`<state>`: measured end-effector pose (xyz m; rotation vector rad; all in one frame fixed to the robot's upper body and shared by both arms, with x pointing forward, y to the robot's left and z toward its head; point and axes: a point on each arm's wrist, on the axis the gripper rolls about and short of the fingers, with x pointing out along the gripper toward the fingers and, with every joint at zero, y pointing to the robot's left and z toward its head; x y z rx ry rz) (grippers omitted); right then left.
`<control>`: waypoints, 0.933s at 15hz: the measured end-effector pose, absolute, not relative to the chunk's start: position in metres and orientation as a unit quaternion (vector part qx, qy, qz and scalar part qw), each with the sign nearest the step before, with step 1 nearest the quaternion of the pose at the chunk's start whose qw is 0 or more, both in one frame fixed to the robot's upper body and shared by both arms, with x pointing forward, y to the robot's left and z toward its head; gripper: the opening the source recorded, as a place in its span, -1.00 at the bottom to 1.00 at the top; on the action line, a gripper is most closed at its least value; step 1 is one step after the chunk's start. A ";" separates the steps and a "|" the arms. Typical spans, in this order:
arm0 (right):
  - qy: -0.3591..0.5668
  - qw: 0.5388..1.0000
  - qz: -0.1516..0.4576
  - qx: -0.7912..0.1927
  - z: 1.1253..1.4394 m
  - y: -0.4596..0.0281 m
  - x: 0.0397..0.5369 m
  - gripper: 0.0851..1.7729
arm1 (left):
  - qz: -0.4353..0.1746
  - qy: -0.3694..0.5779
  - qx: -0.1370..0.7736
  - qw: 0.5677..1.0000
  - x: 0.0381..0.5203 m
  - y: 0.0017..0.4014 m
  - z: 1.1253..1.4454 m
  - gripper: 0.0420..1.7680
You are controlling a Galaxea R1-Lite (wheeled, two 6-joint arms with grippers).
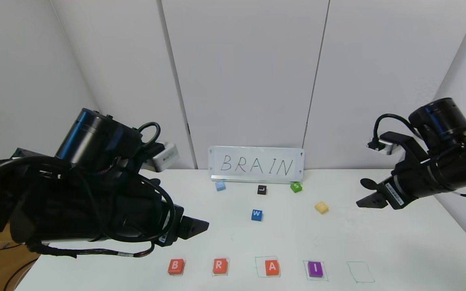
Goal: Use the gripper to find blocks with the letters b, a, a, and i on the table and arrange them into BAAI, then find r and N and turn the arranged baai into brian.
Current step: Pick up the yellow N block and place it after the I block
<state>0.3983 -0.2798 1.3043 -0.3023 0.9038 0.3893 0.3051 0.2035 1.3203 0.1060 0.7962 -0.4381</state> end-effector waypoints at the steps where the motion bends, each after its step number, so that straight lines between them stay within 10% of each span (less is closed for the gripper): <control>1: 0.435 0.867 0.195 -0.142 1.299 -0.278 0.409 0.93 | -0.210 0.383 0.054 0.898 0.306 0.205 1.320 0.92; 14: 0.497 0.831 0.208 -0.137 1.235 -0.258 0.513 0.93 | -0.205 0.383 0.061 0.899 0.311 0.209 1.318 0.93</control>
